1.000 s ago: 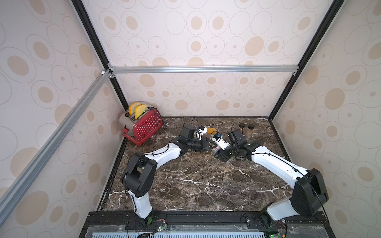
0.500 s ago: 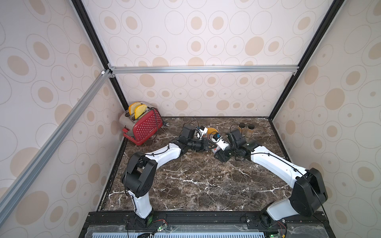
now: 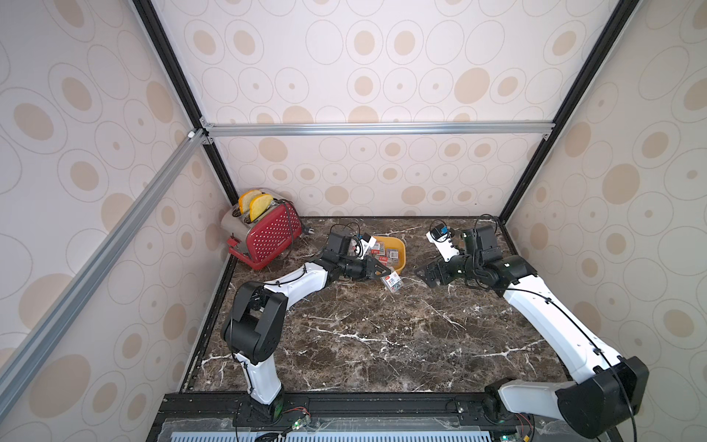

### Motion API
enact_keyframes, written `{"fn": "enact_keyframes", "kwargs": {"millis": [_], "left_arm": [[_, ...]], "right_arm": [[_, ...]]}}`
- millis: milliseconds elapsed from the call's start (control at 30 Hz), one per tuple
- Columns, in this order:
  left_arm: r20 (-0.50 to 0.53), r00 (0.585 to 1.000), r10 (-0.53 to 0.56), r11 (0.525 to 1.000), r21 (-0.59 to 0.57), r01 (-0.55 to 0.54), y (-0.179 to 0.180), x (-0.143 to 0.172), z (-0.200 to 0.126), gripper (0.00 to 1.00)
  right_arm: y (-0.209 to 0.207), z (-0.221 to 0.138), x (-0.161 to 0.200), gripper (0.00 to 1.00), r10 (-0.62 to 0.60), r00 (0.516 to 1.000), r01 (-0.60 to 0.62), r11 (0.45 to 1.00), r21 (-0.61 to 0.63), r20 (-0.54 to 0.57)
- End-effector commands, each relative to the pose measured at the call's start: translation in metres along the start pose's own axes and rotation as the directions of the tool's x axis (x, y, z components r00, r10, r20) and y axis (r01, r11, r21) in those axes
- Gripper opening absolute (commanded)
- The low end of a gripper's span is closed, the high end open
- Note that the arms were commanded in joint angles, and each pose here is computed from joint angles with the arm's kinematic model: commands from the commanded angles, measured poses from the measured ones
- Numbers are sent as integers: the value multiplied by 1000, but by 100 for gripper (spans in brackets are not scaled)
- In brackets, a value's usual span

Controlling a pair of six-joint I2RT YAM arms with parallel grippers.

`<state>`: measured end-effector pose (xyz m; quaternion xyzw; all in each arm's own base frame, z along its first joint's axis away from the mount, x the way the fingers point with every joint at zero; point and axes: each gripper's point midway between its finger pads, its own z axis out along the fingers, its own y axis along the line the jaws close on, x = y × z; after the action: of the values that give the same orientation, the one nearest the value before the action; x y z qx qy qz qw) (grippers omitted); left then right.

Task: Take the paper clips out of the storage box
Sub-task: Place the boxed paper clips at the center of the board.

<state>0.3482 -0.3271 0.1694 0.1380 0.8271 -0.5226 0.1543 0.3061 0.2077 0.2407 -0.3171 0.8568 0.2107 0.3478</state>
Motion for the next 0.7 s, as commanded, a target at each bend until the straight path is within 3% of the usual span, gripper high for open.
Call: {"fn": "enact_keyframes", "kwargs": {"millis": [0,267,433,667], "left_arm": [[-21,997,79,996,43,-78,-17,-1,-4,7],[-44,996,80,996,54,-77,-16,-2,0,8],[-44,997,70,996,54,-67,-15,-9,4,9],[-46,996,70,996,58,-68,-17,-13,10,10]], "right_arm": [[14,10,7,95,41,998,-44,994,-96,-37],[24,33,14,93,-1,998,-7,991,-135,-63],[36,60,31,94,-64,987,48,993,-108,-148],[38,82,36,96,-97,981,88,994,-60,-166]]}}
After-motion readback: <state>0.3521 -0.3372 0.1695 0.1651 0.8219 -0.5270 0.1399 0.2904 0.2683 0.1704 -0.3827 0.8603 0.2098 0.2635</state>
